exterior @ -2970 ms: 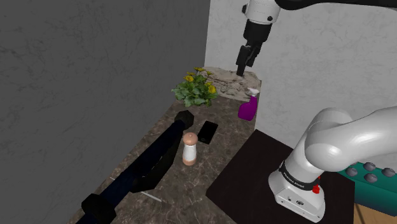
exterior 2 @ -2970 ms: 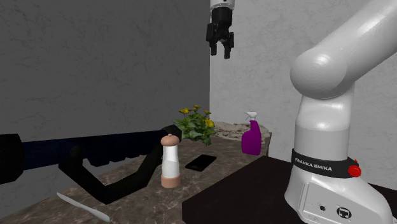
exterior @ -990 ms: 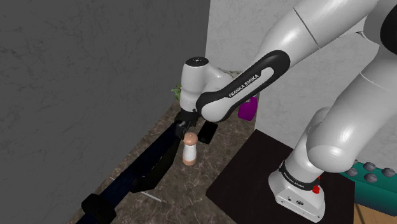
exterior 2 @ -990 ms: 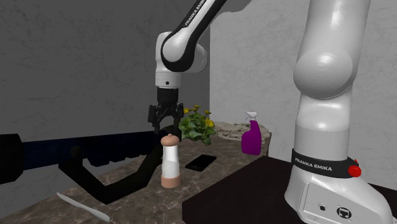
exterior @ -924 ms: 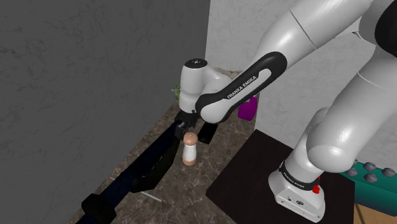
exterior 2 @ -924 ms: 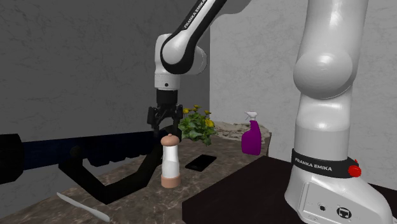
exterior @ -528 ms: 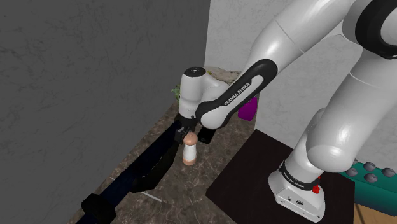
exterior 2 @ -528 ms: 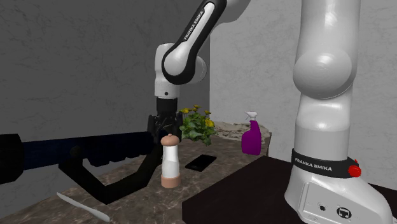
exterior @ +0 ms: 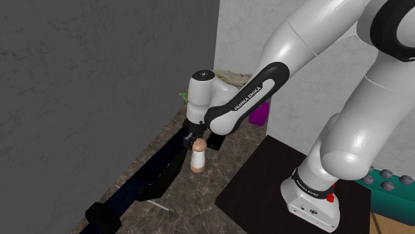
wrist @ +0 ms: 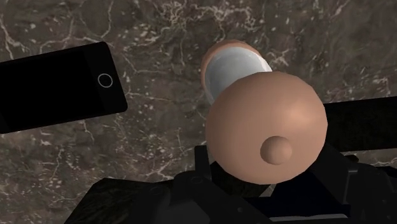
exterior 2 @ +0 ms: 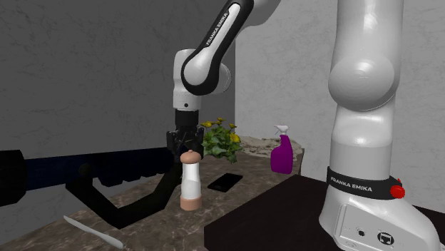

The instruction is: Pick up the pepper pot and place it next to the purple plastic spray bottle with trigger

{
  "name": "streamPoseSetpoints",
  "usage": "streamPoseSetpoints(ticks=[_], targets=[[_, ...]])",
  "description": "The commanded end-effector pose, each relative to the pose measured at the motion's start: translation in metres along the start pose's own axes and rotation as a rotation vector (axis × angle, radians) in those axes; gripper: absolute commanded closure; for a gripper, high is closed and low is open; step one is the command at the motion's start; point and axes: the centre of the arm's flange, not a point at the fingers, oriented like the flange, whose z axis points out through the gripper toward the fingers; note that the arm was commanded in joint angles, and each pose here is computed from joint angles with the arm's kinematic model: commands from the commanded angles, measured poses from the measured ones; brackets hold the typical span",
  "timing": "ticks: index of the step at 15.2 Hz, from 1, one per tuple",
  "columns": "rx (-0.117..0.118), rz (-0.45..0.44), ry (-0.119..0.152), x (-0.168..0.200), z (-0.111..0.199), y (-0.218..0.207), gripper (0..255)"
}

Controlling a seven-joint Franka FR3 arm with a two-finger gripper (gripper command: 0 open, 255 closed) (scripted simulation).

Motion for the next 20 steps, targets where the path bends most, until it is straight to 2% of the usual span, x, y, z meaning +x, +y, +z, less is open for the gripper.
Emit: streamPoseSetpoints(ticks=[1,8,20], targets=[[0.0,0.0,-0.001,0.0,0.0,0.0,255],[0.0,0.0,-0.001,0.0,0.0,0.0,255],[0.0,0.0,-0.001,0.006,-0.063,0.002,255]])
